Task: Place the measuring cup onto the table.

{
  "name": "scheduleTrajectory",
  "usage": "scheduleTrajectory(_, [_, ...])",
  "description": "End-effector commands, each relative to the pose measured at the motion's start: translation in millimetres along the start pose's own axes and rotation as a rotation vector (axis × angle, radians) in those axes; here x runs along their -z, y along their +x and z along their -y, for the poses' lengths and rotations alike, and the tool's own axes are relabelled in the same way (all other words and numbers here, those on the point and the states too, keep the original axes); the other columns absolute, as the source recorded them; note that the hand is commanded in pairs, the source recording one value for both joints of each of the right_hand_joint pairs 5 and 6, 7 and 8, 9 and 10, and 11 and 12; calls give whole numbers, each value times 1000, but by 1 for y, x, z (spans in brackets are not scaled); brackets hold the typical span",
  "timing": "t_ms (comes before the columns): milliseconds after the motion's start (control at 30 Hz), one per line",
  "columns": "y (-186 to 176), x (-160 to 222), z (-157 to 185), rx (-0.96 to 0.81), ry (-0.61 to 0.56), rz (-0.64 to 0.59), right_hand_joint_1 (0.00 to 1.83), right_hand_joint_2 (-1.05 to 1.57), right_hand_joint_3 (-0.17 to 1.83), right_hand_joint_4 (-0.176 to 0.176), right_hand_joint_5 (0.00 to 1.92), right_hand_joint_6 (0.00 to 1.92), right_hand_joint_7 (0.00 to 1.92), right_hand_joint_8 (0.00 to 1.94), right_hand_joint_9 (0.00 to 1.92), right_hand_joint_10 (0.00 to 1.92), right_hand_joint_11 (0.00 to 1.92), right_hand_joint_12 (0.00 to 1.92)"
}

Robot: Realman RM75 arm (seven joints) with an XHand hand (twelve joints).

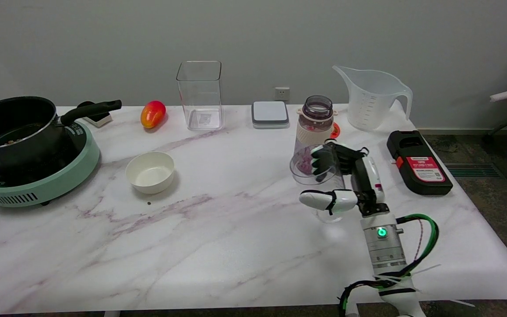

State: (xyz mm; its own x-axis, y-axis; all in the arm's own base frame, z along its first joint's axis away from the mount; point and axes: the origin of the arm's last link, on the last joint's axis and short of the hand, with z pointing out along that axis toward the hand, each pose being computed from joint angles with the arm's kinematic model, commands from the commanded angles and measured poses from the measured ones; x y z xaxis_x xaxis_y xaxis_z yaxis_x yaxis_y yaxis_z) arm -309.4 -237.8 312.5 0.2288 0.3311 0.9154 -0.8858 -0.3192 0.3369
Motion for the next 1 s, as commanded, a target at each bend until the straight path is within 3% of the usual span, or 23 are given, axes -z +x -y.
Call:
scheduleTrajectory(33, [-62,-37,-14,-303,63,216,1180,1571,247,0,1920,1920,1917,1917,1885,1885,1601,1601])
scheduleTrajectory(467, [-80,-19,-24,-435,-5,210,1174,1571,245,0,1920,1920,1913,1913,1893,1893,1634,1634])
scheduleTrajectory(1000, [-72,-13,-41,-367,-30,202,1166,1571,250,0,1920,1920,1909,1909,1895,1895,1661,1661])
